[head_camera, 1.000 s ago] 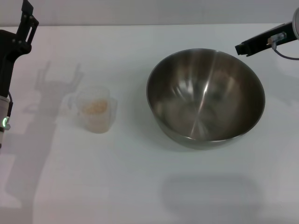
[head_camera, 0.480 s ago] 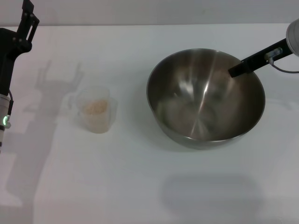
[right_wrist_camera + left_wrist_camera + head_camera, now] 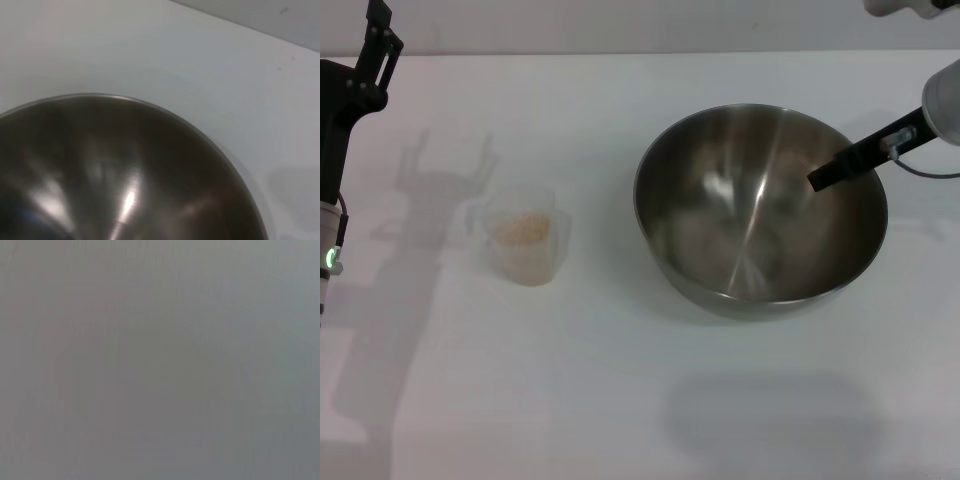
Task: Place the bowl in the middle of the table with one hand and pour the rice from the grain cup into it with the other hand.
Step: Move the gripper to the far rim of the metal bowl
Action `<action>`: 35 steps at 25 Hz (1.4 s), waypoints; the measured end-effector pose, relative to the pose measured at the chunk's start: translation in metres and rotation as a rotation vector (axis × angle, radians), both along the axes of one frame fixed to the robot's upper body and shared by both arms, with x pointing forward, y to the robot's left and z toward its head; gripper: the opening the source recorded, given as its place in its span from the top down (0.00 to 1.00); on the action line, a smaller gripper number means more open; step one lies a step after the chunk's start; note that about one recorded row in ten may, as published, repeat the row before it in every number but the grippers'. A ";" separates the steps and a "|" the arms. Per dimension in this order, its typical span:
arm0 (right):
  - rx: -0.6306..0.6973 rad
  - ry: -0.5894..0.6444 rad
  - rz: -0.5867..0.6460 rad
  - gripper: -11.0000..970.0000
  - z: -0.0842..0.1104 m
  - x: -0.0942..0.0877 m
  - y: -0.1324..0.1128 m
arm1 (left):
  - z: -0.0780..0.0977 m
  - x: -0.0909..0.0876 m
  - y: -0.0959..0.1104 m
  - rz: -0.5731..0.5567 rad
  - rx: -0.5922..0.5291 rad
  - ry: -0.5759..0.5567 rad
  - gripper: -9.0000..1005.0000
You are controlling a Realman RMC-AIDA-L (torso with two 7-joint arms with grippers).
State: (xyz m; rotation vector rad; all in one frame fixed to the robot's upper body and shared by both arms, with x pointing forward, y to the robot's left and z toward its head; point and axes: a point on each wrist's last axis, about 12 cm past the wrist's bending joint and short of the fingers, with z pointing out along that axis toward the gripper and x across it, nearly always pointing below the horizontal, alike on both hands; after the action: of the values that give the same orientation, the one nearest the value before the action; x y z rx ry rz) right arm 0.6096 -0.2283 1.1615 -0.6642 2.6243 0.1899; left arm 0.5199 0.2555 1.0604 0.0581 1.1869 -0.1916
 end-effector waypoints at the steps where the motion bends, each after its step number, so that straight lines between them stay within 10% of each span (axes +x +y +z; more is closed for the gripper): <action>1: -0.001 -0.001 0.000 0.30 -0.001 0.000 0.000 | 0.000 0.000 0.000 0.000 0.000 0.000 0.16; 25: 0.008 -0.042 0.001 0.91 -0.003 0.001 -0.008 | -0.001 -0.003 0.002 0.001 0.003 -0.001 0.16; 35: 0.066 -0.126 -0.003 0.94 0.016 -0.001 -0.012 | -0.001 -0.003 0.001 0.000 0.001 -0.003 0.16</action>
State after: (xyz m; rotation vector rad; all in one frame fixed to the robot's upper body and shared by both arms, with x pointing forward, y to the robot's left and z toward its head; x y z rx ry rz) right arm 0.6088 -0.2407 1.1775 -0.6292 2.4874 0.2248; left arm 0.5165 0.2565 1.0594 0.0598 1.1840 -0.1910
